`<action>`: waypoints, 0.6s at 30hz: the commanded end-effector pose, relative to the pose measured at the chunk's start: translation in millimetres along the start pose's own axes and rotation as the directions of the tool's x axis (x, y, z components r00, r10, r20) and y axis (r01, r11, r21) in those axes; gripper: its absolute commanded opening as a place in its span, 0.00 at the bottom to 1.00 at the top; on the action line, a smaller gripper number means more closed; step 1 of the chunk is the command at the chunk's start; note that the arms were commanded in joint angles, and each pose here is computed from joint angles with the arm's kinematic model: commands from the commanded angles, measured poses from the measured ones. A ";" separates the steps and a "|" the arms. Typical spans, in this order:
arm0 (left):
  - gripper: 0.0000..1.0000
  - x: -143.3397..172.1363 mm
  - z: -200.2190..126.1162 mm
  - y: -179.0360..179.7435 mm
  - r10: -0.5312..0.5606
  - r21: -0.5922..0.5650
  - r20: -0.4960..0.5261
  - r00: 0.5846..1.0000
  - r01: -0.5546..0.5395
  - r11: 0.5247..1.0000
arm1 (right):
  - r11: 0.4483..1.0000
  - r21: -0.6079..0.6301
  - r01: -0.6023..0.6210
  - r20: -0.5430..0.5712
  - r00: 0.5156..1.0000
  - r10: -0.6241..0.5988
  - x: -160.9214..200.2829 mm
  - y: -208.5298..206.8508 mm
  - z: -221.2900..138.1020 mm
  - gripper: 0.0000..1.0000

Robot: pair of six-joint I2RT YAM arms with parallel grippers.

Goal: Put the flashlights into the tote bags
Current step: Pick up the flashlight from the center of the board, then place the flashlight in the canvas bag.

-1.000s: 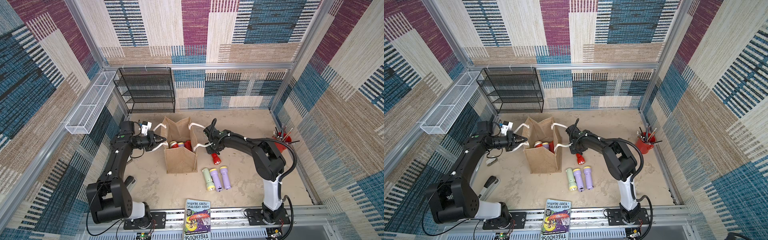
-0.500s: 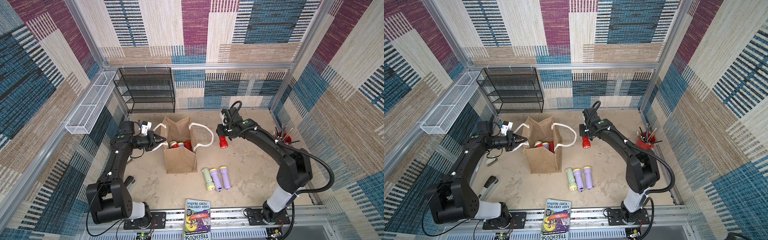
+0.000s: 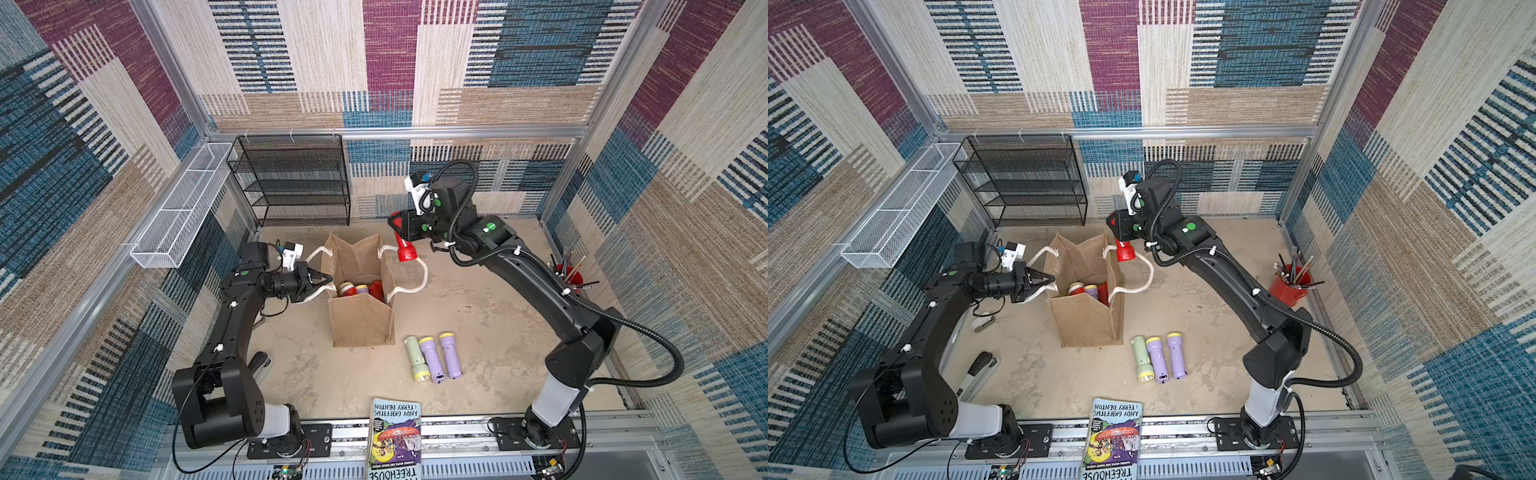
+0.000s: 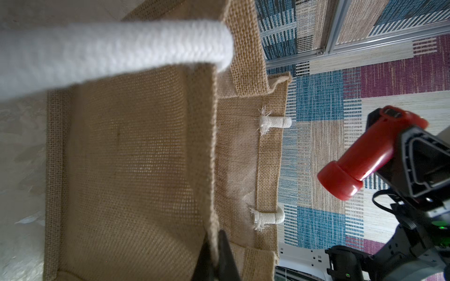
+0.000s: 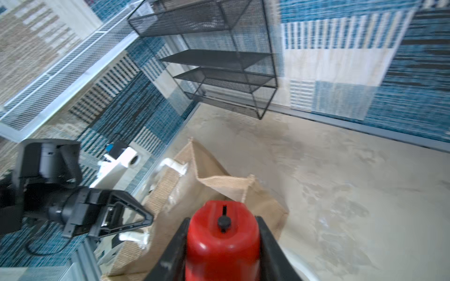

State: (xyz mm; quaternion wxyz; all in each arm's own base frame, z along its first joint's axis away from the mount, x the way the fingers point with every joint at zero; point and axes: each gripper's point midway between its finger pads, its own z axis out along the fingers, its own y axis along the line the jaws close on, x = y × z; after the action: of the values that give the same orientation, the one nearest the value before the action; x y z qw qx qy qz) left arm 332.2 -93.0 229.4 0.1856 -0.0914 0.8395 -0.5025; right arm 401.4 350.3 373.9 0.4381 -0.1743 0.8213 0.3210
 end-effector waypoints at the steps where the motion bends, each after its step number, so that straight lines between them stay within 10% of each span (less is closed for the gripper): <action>1: 0.00 -1.7 -2.1 -6.1 0.030 0.017 0.013 0.999 -0.030 0.999 | 0.991 -0.132 0.034 -0.006 0.999 -0.035 -1.3 37.4 15.0 0.32; 18: 0.00 -2.6 -1.5 -6.6 0.027 0.024 0.009 1.000 -0.028 0.999 | 0.978 -0.206 0.022 -0.319 0.944 -0.088 132.8 58.6 105.6 0.31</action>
State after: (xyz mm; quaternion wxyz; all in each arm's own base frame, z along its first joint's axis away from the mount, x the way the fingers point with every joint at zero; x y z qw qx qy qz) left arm 330.9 -93.1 229.6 0.1861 -0.0913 0.8394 -0.5024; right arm 356.6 461.3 248.3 0.2849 -0.2861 0.8439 0.3532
